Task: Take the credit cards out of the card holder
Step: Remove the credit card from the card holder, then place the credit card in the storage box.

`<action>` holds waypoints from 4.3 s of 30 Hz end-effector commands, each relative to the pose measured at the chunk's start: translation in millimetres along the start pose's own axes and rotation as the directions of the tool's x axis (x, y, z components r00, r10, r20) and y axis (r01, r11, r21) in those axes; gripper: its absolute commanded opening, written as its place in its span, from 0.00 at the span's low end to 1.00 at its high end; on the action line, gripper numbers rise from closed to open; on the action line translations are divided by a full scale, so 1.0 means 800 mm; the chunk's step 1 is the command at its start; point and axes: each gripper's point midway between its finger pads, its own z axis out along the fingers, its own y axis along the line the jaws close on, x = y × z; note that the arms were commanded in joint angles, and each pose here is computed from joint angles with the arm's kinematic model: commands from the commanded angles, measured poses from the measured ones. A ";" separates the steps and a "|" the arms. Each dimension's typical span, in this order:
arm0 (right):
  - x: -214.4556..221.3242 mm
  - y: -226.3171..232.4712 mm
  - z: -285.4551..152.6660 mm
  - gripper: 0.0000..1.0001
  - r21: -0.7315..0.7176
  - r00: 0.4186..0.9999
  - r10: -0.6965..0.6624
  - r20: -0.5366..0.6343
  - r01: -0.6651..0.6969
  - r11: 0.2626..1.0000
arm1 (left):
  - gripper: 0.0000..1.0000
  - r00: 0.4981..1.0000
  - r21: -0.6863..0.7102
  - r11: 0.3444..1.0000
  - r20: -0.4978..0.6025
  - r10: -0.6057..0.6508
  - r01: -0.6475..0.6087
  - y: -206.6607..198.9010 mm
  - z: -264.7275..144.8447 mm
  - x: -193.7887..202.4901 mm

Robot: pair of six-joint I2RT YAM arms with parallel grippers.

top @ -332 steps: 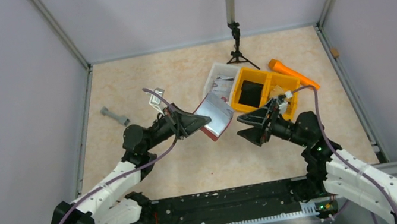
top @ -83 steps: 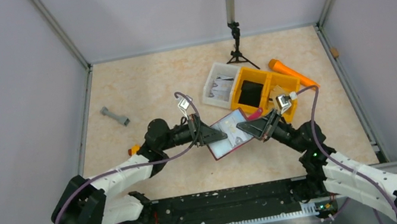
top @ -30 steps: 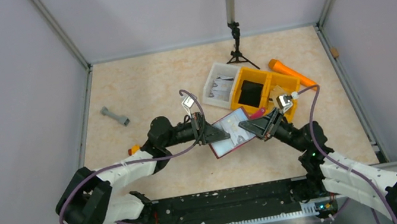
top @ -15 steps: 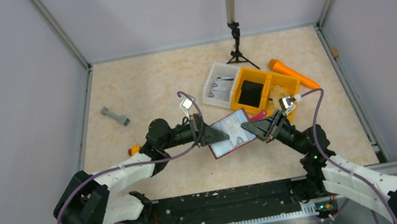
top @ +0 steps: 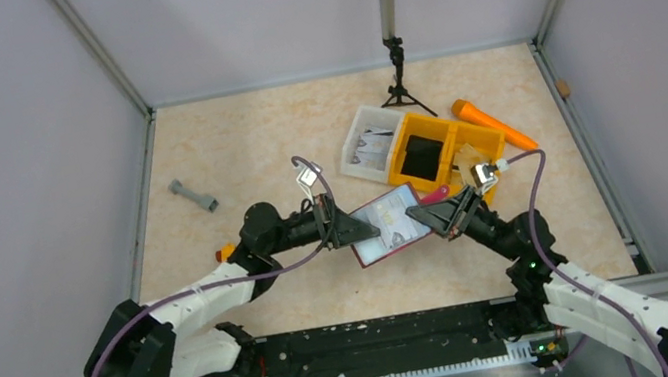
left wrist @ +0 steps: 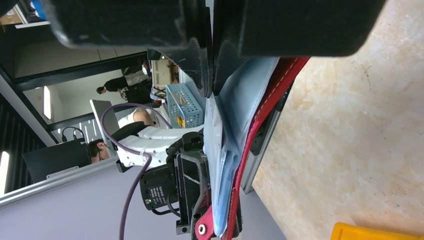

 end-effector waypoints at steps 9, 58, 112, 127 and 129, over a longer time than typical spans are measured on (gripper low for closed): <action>-0.015 0.031 0.007 0.00 -0.061 0.998 -0.040 0.045 0.043 0.997 | 0.00 0.998 0.015 0.998 0.005 0.056 -0.056 -0.006 -0.010 0.001; -0.143 0.018 -0.058 0.00 0.597 0.724 -0.669 0.167 0.466 0.653 | 0.00 0.986 -0.362 0.930 0.117 0.116 -0.067 0.067 -0.037 -0.055; -0.229 0.199 -0.142 0.00 0.537 0.416 -0.645 0.640 0.358 0.764 | 0.00 0.504 -0.270 0.776 0.861 -0.071 0.570 0.320 0.106 -0.275; -0.229 0.200 -0.145 0.00 0.536 0.412 -0.645 0.643 0.360 0.764 | 0.43 0.519 -0.281 0.778 0.852 -0.068 0.562 0.320 0.104 -0.276; -0.228 0.200 -0.145 0.00 0.533 0.415 -0.643 0.644 0.359 0.766 | 0.51 0.540 -0.296 0.782 0.840 -0.061 0.548 0.311 0.106 -0.276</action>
